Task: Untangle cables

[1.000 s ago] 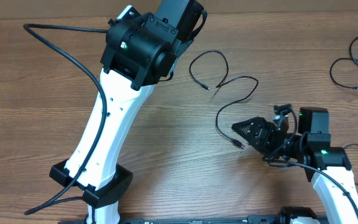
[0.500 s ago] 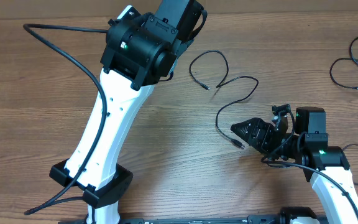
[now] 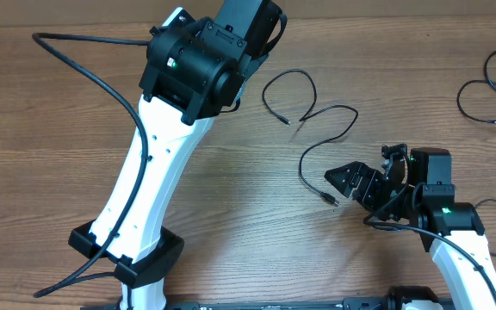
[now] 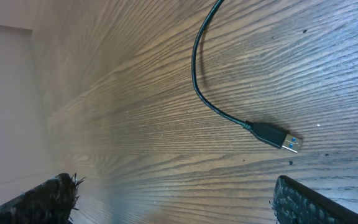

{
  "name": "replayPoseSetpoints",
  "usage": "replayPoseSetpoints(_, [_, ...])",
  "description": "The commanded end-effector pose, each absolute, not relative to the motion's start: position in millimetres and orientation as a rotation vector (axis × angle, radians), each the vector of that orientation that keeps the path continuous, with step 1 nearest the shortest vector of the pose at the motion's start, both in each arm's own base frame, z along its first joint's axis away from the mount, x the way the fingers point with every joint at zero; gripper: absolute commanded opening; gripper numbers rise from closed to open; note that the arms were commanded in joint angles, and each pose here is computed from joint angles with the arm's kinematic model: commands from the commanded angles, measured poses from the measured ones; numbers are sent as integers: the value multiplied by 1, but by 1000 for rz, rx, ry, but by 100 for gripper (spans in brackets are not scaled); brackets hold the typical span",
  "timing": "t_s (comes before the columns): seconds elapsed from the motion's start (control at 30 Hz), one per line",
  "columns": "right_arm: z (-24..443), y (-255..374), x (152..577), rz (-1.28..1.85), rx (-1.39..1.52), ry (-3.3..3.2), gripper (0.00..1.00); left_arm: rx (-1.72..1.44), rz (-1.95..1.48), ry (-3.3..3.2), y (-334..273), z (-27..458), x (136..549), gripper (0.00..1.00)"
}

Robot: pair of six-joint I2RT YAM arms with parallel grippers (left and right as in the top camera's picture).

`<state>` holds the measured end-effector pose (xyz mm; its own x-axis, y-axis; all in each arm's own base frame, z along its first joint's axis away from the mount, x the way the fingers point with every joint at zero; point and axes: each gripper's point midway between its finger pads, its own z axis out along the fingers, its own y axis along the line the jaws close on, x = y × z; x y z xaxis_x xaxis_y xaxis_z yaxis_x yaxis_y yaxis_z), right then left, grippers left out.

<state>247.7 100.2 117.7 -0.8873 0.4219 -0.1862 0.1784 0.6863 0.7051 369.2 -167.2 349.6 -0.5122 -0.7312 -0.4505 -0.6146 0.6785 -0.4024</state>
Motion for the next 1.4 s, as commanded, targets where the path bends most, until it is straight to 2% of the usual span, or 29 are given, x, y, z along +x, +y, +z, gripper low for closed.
replayPoseSetpoints(0.0, [115, 99, 248, 1003, 479, 2569, 100, -1019, -219, 2286, -163, 347, 372, 100])
replayPoseSetpoints(0.67, [111, 92, 251, 936, 500, 2571, 100, -1008, -237, 2280, -166, 349, 375, 99])
replayPoseSetpoints(0.8, [105, 81, 255, 828, 517, 2571, 100, -1010, -183, 2246, -156, 351, 377, 99])
replayPoseSetpoints(1.03, [130, 69, 304, 678, 342, 2361, 100, -967, -149, 2262, -154, 351, 376, 99])
replayPoseSetpoints(1.23, [141, 105, 335, 767, 285, 2329, 100, -770, -7, 2285, -141, 356, 380, 99])
replayPoseSetpoints(1.37, [129, 129, 357, 731, 334, 2371, 98, -728, 44, 2302, -127, 356, 385, 100])
